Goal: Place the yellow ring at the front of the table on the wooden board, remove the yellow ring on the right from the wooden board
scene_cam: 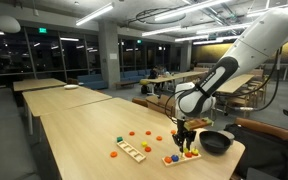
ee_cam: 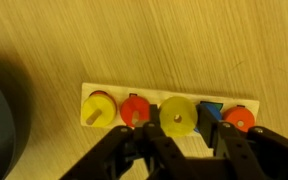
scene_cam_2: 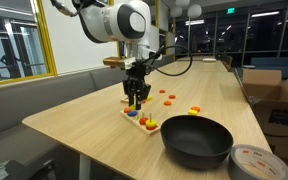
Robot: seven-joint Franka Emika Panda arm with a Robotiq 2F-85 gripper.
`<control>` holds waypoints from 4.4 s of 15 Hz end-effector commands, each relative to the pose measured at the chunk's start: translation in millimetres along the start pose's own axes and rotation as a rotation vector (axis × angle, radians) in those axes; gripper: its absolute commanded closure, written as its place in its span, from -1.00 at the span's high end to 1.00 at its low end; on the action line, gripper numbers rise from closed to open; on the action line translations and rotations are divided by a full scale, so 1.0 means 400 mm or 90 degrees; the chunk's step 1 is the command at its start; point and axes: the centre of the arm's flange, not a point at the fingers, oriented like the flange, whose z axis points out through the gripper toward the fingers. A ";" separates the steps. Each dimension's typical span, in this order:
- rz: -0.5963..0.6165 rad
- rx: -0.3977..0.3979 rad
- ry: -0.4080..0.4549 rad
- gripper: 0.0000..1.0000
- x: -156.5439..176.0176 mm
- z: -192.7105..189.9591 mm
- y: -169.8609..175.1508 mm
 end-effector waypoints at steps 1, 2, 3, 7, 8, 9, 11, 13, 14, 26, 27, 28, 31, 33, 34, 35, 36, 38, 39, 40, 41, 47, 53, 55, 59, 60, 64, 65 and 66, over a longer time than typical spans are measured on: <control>-0.014 0.009 0.008 -0.65 -0.024 -0.030 -0.011; -0.015 0.008 0.007 -0.65 -0.023 -0.029 -0.015; -0.016 0.008 0.007 -0.65 -0.023 -0.027 -0.018; -0.016 0.004 0.002 -0.66 -0.012 -0.014 -0.024; -0.016 0.002 0.001 -0.66 -0.010 -0.011 -0.025; -0.015 0.002 0.001 -0.66 -0.008 -0.009 -0.026; -0.015 0.000 -0.001 -0.66 -0.004 -0.004 -0.026; -0.015 -0.003 -0.003 -0.66 -0.002 0.001 -0.027; -0.015 -0.003 -0.004 -0.66 -0.001 0.003 -0.028; -0.013 -0.004 -0.009 -0.66 0.020 0.011 -0.030; -0.013 -0.003 -0.008 -0.66 0.023 0.010 -0.030; -0.013 -0.003 -0.008 -0.66 0.027 0.009 -0.031; -0.012 -0.002 -0.009 -0.66 0.037 0.012 -0.032; -0.011 -0.002 -0.011 -0.66 0.044 0.016 -0.031; -0.010 -0.002 -0.013 -0.66 0.048 0.018 -0.030; -0.009 -0.003 -0.013 -0.66 0.052 0.020 -0.029; -0.008 -0.003 -0.015 -0.66 0.056 0.023 -0.028; -0.006 -0.003 -0.017 -0.66 0.062 0.030 -0.024; -0.005 -0.003 -0.018 -0.66 0.065 0.032 -0.023; -0.004 -0.003 -0.018 -0.66 0.069 0.034 -0.022; -0.003 -0.002 -0.018 -0.66 0.072 0.032 -0.020; 0.003 0.002 -0.016 -0.66 0.082 0.032 -0.007; 0.006 0.001 -0.015 -0.66 0.073 0.039 0.008; 0.003 -0.001 -0.014 -0.66 0.065 0.042 0.006; 0.000 -0.004 -0.014 -0.66 0.052 0.045 0.004; 0.001 -0.004 -0.015 -0.66 0.049 0.047 0.004; 0.000 -0.004 -0.016 -0.66 0.035 0.051 0.000; -0.002 -0.004 -0.017 -0.66 0.031 0.052 -0.001; -0.003 -0.004 -0.017 -0.66 0.026 0.052 -0.002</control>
